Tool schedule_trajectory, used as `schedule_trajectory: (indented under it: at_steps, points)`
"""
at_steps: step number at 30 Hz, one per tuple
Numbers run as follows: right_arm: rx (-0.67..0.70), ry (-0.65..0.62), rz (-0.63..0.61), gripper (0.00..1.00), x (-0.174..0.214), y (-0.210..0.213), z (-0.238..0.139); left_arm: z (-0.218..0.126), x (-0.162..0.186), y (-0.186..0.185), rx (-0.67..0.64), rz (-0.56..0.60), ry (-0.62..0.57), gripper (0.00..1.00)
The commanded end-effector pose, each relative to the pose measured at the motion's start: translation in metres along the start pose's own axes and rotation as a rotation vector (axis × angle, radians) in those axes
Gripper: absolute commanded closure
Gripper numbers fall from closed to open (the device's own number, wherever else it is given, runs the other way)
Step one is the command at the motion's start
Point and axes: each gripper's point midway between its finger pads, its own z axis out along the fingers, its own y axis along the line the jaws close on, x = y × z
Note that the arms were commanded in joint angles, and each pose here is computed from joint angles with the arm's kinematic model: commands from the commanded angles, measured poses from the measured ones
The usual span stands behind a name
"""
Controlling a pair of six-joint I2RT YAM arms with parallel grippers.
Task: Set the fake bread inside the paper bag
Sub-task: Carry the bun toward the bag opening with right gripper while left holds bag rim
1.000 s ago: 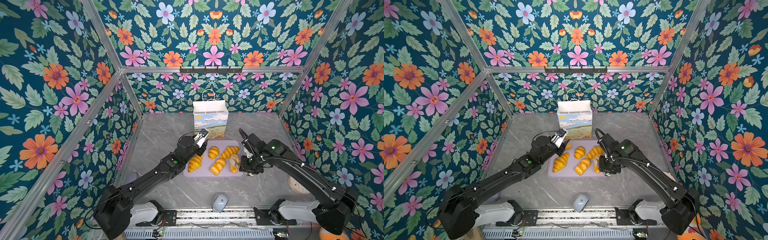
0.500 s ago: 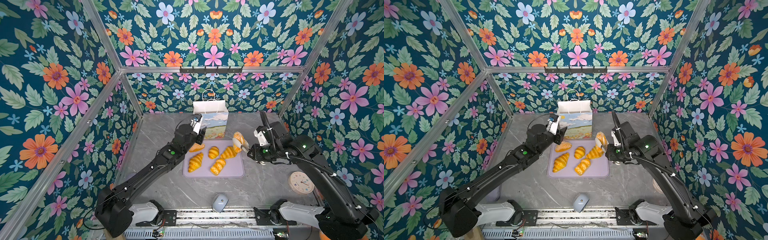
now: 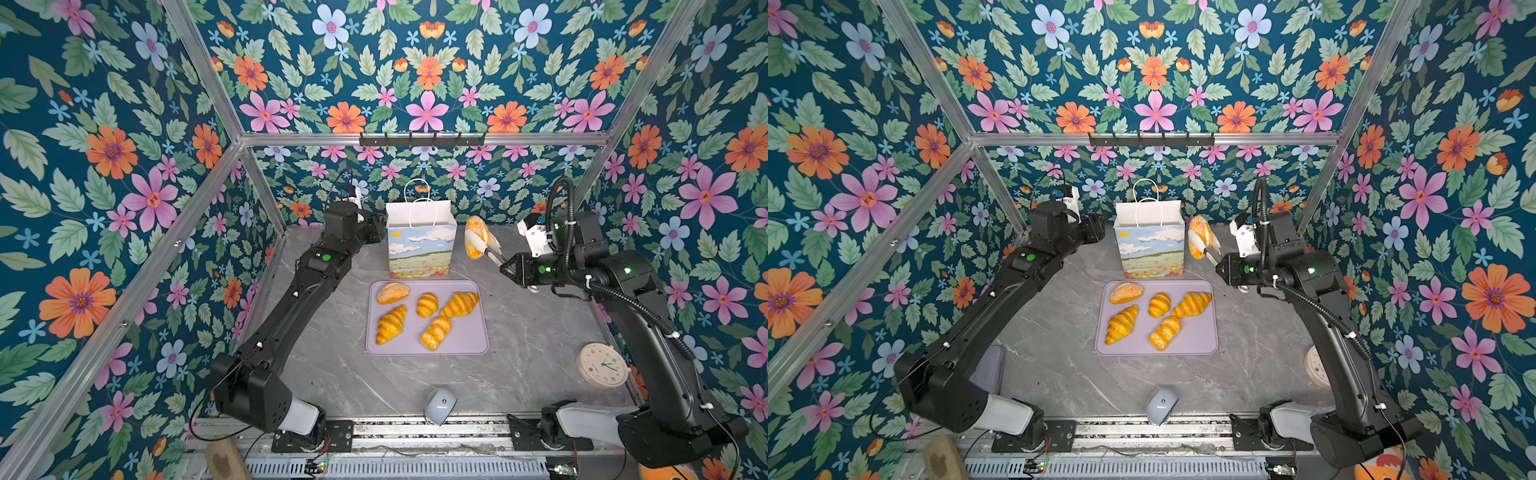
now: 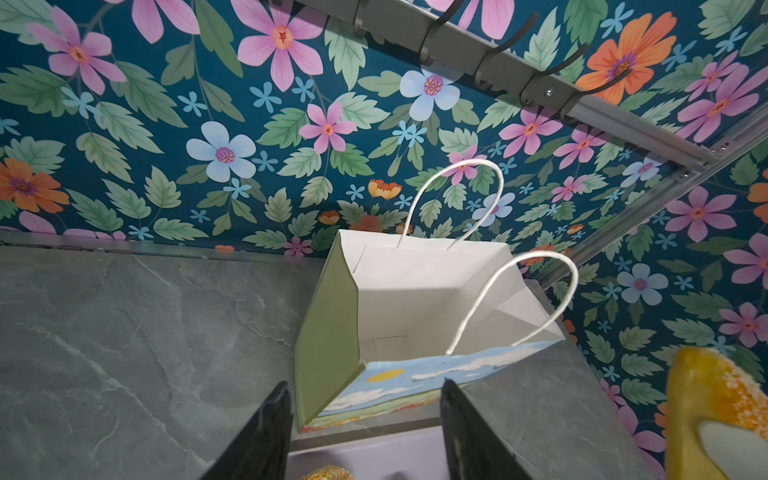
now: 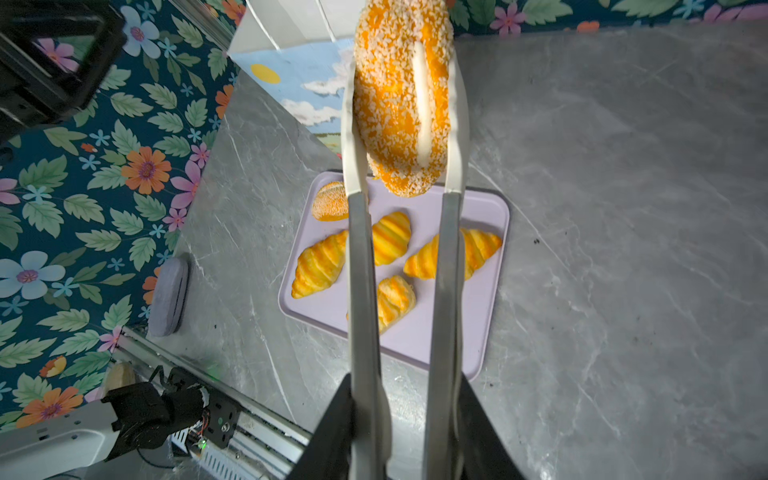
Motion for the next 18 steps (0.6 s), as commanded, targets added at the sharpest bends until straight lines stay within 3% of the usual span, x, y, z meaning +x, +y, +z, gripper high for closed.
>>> schedule_trajectory:
  at_steps: [1,10,18]
  points:
    - [-0.057,-0.111,-0.101,0.71,-0.034,0.006,-0.003,0.011,0.01,-0.007,0.045,-0.033,0.083,0.42]
    - [-0.095,-0.246,-0.186,0.7,-0.09,-0.007,0.001,0.052,0.024,-0.012,0.053,0.0,0.252,0.43]
    - [-0.171,-0.275,-0.283,0.7,-0.117,-0.001,0.02,0.072,0.031,0.005,-0.048,0.032,0.297,0.45]
